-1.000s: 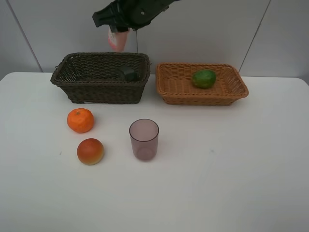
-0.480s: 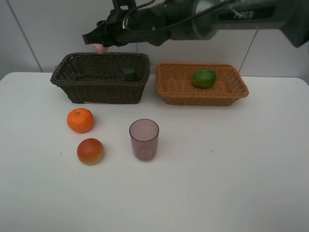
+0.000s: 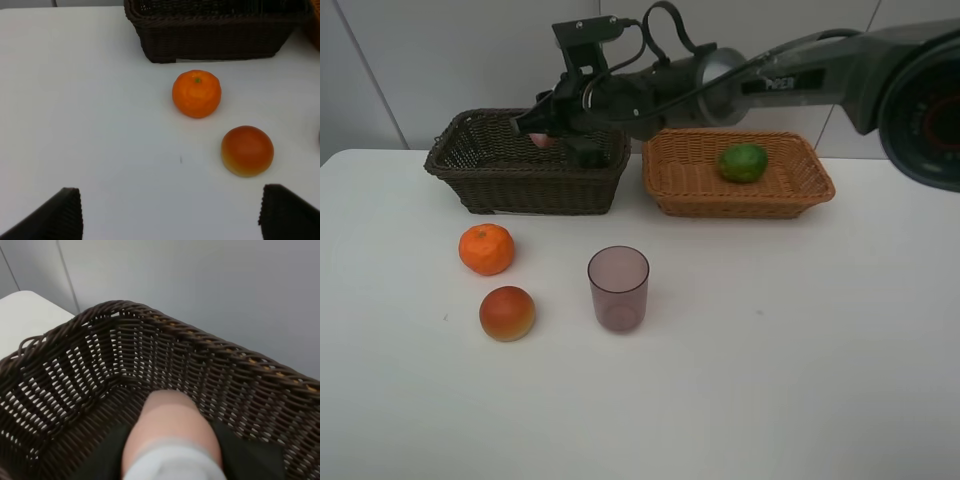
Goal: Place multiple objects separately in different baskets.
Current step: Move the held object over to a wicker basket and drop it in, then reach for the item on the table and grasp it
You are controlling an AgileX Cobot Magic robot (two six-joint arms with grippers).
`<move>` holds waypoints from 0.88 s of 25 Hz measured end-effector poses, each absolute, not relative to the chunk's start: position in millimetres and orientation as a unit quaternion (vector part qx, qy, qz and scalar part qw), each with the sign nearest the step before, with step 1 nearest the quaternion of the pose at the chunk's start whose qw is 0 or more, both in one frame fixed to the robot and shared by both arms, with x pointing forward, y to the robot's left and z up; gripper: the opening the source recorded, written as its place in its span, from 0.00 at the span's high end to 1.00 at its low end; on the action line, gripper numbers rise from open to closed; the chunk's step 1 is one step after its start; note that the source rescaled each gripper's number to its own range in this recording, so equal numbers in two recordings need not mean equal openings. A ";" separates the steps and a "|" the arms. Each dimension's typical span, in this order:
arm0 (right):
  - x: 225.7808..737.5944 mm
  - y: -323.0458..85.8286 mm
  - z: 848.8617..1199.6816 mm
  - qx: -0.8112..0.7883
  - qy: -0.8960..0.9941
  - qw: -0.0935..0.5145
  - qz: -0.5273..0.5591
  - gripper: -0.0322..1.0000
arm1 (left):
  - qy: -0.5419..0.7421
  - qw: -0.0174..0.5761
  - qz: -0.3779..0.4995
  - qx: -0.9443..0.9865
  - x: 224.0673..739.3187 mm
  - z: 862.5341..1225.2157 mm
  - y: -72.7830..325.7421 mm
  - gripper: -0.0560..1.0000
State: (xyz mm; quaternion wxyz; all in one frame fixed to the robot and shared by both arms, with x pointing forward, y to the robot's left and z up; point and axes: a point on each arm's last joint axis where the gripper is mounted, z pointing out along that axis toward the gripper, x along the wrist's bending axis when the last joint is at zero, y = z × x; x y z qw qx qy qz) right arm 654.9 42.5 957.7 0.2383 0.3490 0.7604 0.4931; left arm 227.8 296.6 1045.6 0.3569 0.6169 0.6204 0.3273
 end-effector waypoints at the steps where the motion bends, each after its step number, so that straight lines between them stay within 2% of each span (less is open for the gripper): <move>1: 654.9 42.6 957.9 0.349 0.760 0.239 0.494 0.97 | 0.620 0.357 0.327 0.617 227.8 1045.6 296.6 0.07; 8: 655.1 42.9 958.7 0.347 0.758 0.240 0.498 0.95 | 0.620 0.357 0.327 0.617 227.8 1045.6 296.6 0.07; 9: 655.1 42.9 958.7 0.347 0.758 0.240 0.498 0.86 | 0.620 0.357 0.327 0.617 227.8 1045.6 296.6 0.07; 13: 655.3 43.4 959.9 0.345 0.754 0.241 0.504 0.24 | 0.620 0.357 0.327 0.617 227.8 1045.6 296.6 0.07; 14: 655.3 43.4 959.9 0.345 0.754 0.241 0.504 0.14 | 0.620 0.357 0.327 0.617 227.8 1045.6 296.6 0.07; 15: 655.3 43.4 959.9 0.346 0.754 0.240 0.504 0.08 | 0.620 0.357 0.327 0.617 227.8 1045.6 296.6 0.07; 17: 655.2 43.2 959.4 0.348 0.755 0.239 0.502 0.03 | 0.620 0.357 0.327 0.617 227.8 1045.6 296.6 0.07; 22: 655.3 43.0 959.2 0.360 0.750 0.232 0.504 0.00 | 0.620 0.357 0.327 0.617 227.8 1045.6 296.6 0.07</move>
